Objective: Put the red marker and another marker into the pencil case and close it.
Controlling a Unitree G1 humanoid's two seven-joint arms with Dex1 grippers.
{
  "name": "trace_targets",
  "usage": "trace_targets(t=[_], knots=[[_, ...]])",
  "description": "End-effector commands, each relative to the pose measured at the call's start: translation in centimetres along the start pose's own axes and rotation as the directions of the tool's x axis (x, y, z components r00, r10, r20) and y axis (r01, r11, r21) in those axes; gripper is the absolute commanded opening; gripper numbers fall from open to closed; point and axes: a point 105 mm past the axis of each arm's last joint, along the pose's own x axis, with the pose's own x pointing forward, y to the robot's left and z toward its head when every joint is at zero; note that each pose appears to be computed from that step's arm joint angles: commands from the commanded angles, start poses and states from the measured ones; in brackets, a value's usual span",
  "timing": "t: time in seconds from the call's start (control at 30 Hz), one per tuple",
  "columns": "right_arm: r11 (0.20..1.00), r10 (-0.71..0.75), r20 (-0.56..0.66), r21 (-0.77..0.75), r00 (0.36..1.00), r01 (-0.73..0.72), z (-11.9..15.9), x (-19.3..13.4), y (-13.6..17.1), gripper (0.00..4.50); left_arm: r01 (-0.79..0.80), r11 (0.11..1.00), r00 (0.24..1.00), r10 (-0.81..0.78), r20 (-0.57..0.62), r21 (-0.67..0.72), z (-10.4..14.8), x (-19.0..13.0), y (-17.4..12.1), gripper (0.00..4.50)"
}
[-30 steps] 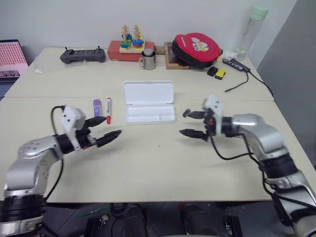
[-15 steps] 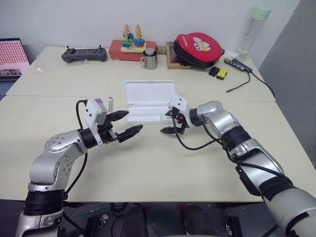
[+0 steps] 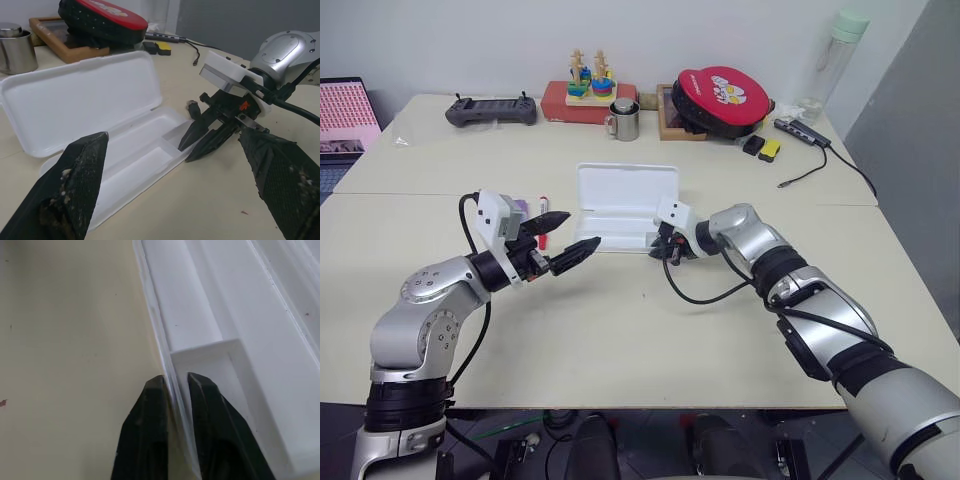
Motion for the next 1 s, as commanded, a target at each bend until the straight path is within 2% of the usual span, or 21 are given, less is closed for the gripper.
trace_targets(t=[0.03,0.2,0.33,0.43,0.57,0.73,0.77,0.8,0.9,0.97,1.0], knots=[[1.0,-0.008,0.049,-0.026,0.999,0.009,1.5,-0.8,-0.7,0.05,-0.009,0.999,1.0,0.008,0.027,0.034,1.3,-0.4,0.1,4.5],[0.997,0.049,0.129,-0.067,0.99,-0.041,2.2,-1.1,0.1,0.05,-0.023,0.999,0.999,0.022,0.023,0.023,1.1,-0.7,0.0,4.5],[0.973,0.205,0.178,-0.143,0.962,-0.181,2.1,-1.6,2.8,0.05,-0.11,0.994,0.994,0.109,0.013,0.019,0.7,-2.1,1.1,4.5],[0.949,0.289,0.158,-0.176,0.944,-0.261,0.9,-1.8,5.6,0.05,-0.222,0.975,0.975,0.222,0.011,-0.015,0.0,-3.6,2.7,4.5],[0.94,0.317,0.132,-0.175,0.939,-0.293,-0.1,-1.8,7.7,0.05,-0.288,0.956,0.957,0.288,0.009,-0.053,-0.9,-4.1,3.5,4.5],[0.956,0.273,0.127,-0.15,0.953,-0.254,0.0,-1.5,7.6,0.05,-0.35,0.935,0.937,0.35,0.002,-0.065,-1.2,-4.2,4.5,4.5],[0.958,0.265,0.133,-0.148,0.955,-0.245,0.2,-1.5,7.4,0.42,-0.375,0.925,0.927,0.375,-0.005,-0.064,-1.4,-4.4,5.0,4.5],[0.96,0.258,0.143,-0.149,0.956,-0.237,0.5,-1.6,7.3,0.51,-0.402,0.914,0.916,0.402,-0.011,-0.056,-1.6,-4.4,5.4,4.5],[0.962,0.248,0.165,-0.157,0.955,-0.222,1.2,-2.1,6.9,1.24,-0.453,0.889,0.891,0.454,-0.001,-0.07,-1.5,-4.5,6.3,4.5],[0.964,0.242,0.201,-0.156,0.949,-0.213,2.0,-2.8,6.7,1.75,-0.497,0.861,0.862,0.504,0.055,-0.111,-0.5,-5.1,7.3,4.5],[0.965,0.243,0.214,-0.157,0.946,-0.212,2.3,-3.1,6.7,1.87,-0.508,0.853,0.852,0.518,0.075,-0.121,-0.1,-5.4,7.5,4.5]])
